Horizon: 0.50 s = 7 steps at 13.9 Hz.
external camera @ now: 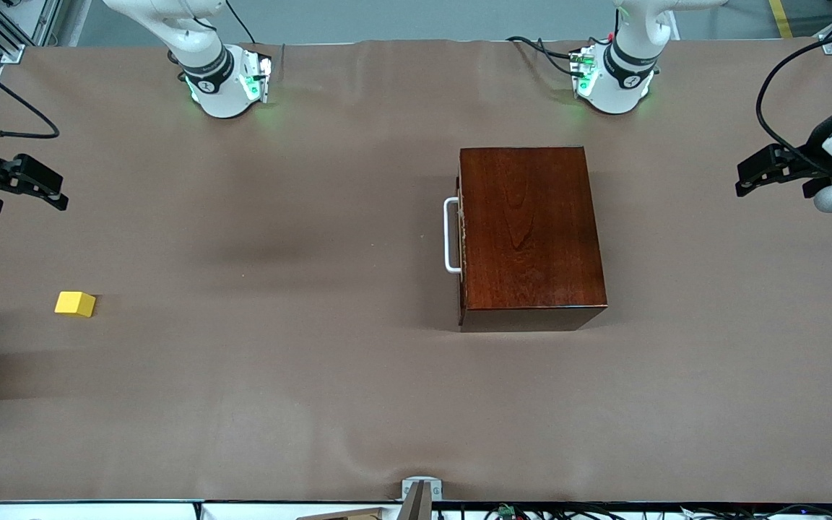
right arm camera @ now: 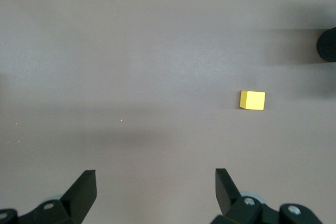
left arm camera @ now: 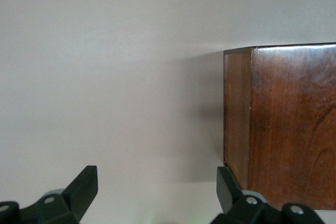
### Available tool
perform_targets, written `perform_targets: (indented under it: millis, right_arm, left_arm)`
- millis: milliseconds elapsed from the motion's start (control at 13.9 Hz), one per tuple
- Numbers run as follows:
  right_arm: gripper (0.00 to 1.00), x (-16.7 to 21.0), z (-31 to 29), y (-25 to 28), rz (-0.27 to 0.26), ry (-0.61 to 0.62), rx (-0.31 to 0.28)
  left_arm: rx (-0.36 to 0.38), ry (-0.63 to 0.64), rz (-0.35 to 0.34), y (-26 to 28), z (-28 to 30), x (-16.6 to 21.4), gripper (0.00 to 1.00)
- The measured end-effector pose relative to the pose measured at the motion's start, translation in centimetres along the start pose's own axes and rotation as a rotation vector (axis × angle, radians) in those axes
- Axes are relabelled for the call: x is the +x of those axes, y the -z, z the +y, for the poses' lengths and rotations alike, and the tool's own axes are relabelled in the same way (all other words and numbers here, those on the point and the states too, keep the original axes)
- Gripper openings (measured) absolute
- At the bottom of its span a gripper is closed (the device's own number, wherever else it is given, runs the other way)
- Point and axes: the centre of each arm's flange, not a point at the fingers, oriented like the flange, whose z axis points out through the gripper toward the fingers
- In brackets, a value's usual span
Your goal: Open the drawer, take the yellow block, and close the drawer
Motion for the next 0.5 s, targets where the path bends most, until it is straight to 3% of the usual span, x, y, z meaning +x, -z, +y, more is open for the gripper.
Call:
perform_targets:
  millis: [503]
  right_arm:
    - [1.00,0.01,-0.24,-0.03,0.000,-0.003,0.027]
  left_arm:
    - [0.000,-0.003,-0.008,-0.92,0.18,0.36,1.00]
